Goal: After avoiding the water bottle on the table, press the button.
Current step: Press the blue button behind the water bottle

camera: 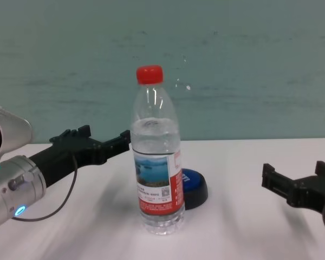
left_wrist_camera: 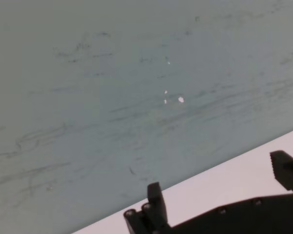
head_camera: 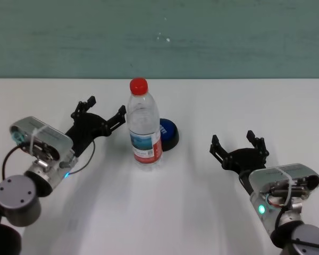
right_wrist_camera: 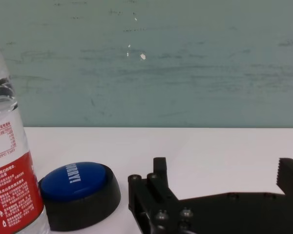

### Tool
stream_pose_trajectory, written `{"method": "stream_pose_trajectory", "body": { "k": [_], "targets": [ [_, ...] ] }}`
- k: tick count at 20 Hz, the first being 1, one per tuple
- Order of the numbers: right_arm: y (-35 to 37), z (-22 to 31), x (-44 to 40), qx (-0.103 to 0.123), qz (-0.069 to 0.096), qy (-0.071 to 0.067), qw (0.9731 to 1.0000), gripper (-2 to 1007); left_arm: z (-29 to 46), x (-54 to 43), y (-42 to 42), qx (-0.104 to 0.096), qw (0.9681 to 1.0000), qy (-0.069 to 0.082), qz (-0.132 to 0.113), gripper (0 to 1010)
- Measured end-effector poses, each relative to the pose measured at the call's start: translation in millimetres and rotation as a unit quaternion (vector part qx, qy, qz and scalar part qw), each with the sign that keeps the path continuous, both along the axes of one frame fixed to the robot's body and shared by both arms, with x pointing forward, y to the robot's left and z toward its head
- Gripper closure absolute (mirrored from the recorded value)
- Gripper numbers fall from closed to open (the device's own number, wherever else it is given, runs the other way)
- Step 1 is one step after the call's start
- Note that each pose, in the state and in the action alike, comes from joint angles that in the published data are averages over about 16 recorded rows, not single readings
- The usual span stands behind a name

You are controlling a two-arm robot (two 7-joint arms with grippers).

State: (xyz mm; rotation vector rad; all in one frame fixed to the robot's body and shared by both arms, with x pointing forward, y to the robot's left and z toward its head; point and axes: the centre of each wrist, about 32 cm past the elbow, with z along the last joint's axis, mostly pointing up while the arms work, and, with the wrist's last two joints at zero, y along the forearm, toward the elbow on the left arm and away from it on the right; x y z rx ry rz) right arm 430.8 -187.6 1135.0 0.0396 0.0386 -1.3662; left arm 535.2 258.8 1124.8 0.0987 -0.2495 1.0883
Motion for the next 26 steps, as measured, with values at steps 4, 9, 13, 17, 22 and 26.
{"method": "stream_pose_trajectory", "body": {
  "k": [4,9,13,17,22,26],
  "targets": [
    [0.0,0.0,0.0,0.0,0.0,0.0,1.0,1,0.2,1.6,-1.5,0.0,1.0,-0.001,0.0,0],
    [0.0,0.0,0.0,0.0,0.0,0.0,1.0,1,0.5,2.7,-2.6,0.0,1.0,-0.002,0.001,0],
    [0.0,0.0,0.0,0.0,0.0,0.0,1.0,1,0.3,3.2,-3.0,0.001,1.0,-0.002,0.002,0],
    [0.0,0.0,0.0,0.0,0.0,0.0,1.0,1,-0.1,3.7,-3.2,0.001,1.0,-0.002,0.003,0],
    [0.0,0.0,0.0,0.0,0.0,0.0,1.0,1,-0.9,4.9,-2.9,0.001,1.0,-0.001,0.006,0],
    [0.0,0.0,0.0,0.0,0.0,0.0,1.0,1,-1.5,6.0,-1.9,0.001,1.0,-0.001,0.009,0]
  ]
}}
